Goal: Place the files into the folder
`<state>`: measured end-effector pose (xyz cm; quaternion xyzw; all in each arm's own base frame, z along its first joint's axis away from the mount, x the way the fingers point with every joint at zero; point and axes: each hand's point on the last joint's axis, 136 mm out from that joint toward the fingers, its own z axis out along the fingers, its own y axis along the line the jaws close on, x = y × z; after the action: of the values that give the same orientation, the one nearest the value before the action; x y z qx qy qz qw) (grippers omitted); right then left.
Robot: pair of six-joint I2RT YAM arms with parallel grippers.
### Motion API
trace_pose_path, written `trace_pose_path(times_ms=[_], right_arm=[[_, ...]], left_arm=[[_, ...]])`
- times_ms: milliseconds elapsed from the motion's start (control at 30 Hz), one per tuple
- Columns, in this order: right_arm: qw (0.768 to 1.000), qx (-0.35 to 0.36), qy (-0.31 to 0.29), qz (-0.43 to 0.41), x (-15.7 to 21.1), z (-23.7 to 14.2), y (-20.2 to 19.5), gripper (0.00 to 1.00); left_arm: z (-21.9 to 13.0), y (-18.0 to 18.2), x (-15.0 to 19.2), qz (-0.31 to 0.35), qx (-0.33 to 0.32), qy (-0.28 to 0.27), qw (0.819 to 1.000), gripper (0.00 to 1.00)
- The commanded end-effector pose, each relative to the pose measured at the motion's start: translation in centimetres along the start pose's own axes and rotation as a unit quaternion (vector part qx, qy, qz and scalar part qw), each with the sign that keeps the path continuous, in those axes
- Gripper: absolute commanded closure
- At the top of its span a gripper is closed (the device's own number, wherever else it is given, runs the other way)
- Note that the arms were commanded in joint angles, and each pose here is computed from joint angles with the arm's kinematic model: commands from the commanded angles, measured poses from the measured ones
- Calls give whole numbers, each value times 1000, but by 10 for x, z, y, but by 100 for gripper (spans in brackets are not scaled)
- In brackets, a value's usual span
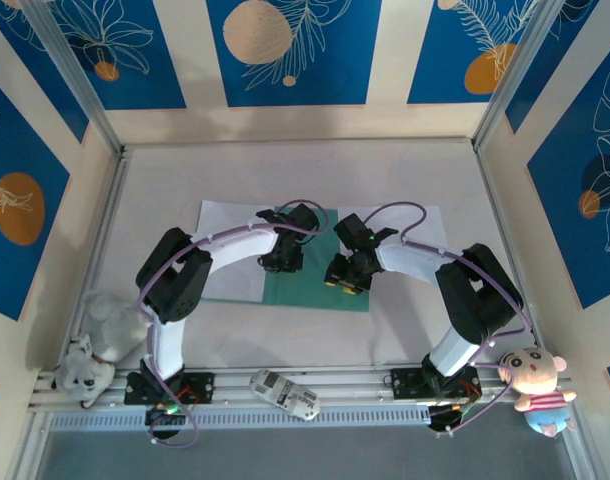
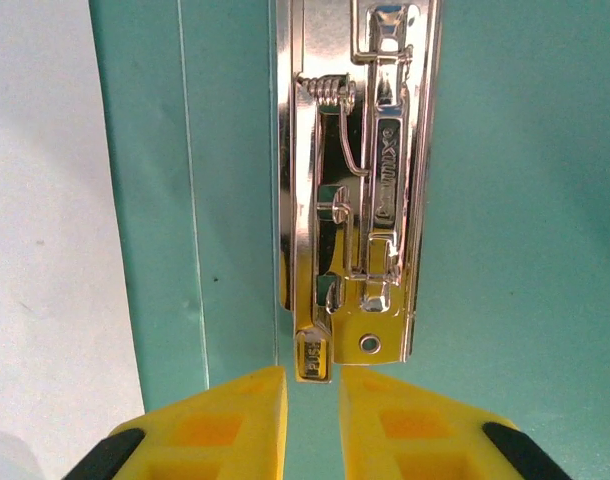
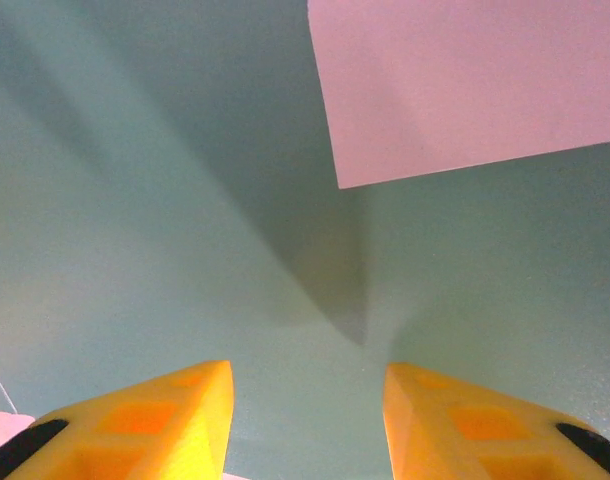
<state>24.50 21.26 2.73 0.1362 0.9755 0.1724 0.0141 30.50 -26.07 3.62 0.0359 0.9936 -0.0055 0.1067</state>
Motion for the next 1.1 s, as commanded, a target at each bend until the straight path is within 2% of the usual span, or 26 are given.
trace_pose_path(times_ms=[0, 333, 1067], right_arm=[[1000, 4, 12, 5, 6, 4, -1, 55], [1000, 7, 14, 6, 6, 5, -3, 55], [1000, 7, 16, 5, 6, 6, -2, 56]], left_arm=[[-6, 7, 0, -1, -3, 7, 1000, 80], [0, 6, 3, 2, -1, 14, 1000, 83], [4, 3, 2, 7, 1, 21, 1000, 83]])
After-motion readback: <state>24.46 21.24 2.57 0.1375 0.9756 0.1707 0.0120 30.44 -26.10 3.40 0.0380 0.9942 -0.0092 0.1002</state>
